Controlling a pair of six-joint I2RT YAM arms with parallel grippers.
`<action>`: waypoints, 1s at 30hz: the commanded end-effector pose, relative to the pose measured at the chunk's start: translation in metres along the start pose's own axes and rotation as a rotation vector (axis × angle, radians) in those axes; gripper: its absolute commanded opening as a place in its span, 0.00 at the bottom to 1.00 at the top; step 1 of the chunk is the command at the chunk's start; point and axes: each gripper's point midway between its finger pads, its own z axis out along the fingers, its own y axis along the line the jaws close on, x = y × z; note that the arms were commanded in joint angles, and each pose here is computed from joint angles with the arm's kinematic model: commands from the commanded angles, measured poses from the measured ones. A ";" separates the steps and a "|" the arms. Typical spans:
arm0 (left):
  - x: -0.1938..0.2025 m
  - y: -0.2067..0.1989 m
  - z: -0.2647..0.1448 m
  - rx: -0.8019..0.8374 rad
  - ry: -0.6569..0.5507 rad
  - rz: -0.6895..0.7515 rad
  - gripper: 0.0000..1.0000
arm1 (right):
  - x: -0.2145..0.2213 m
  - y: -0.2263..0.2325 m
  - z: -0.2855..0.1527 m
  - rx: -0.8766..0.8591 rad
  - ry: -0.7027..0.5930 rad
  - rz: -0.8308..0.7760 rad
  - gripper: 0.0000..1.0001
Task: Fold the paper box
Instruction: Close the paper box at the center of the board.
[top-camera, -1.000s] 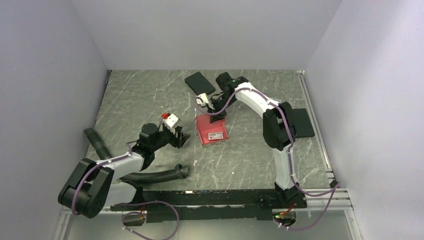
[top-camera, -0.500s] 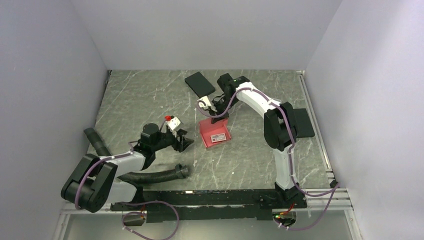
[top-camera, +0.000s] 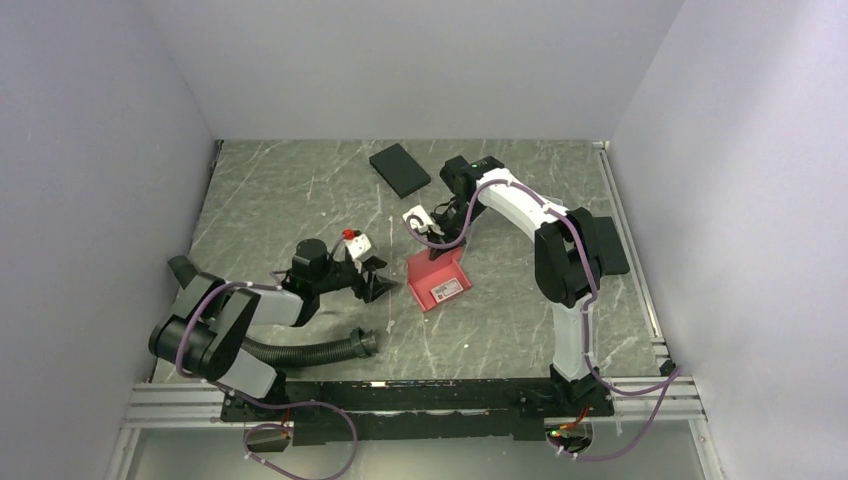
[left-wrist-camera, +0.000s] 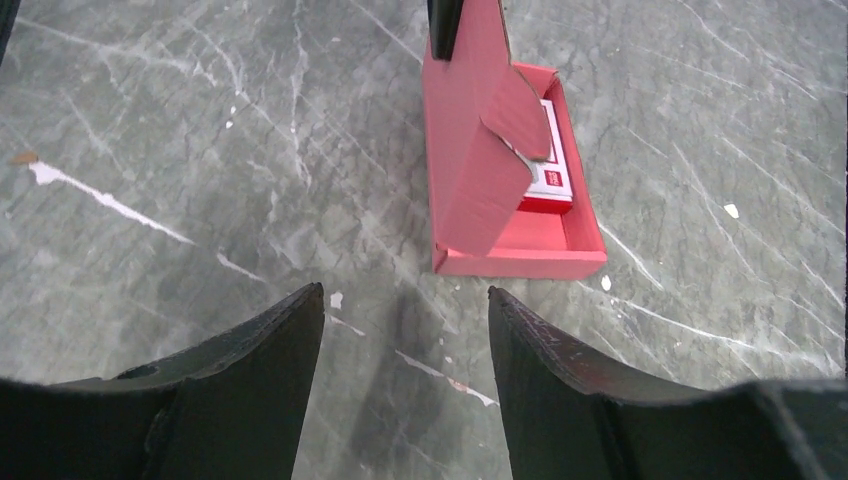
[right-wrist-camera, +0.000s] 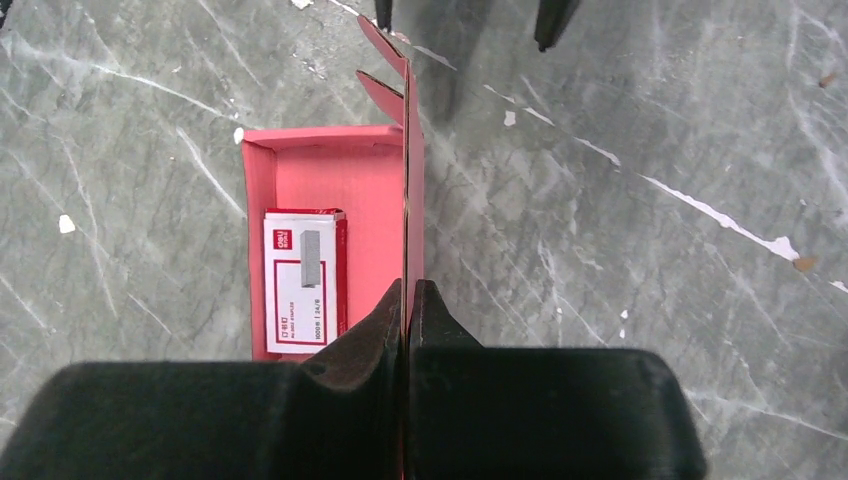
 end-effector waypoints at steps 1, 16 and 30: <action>-0.033 0.000 0.012 0.089 -0.094 0.143 0.66 | -0.023 0.007 -0.007 0.000 -0.054 -0.073 0.00; -0.035 -0.013 0.029 0.235 -0.161 0.126 0.55 | -0.024 0.008 -0.003 -0.004 -0.066 -0.072 0.00; -0.031 -0.018 0.044 0.267 -0.177 0.080 0.49 | -0.026 0.008 0.001 -0.010 -0.074 -0.067 0.00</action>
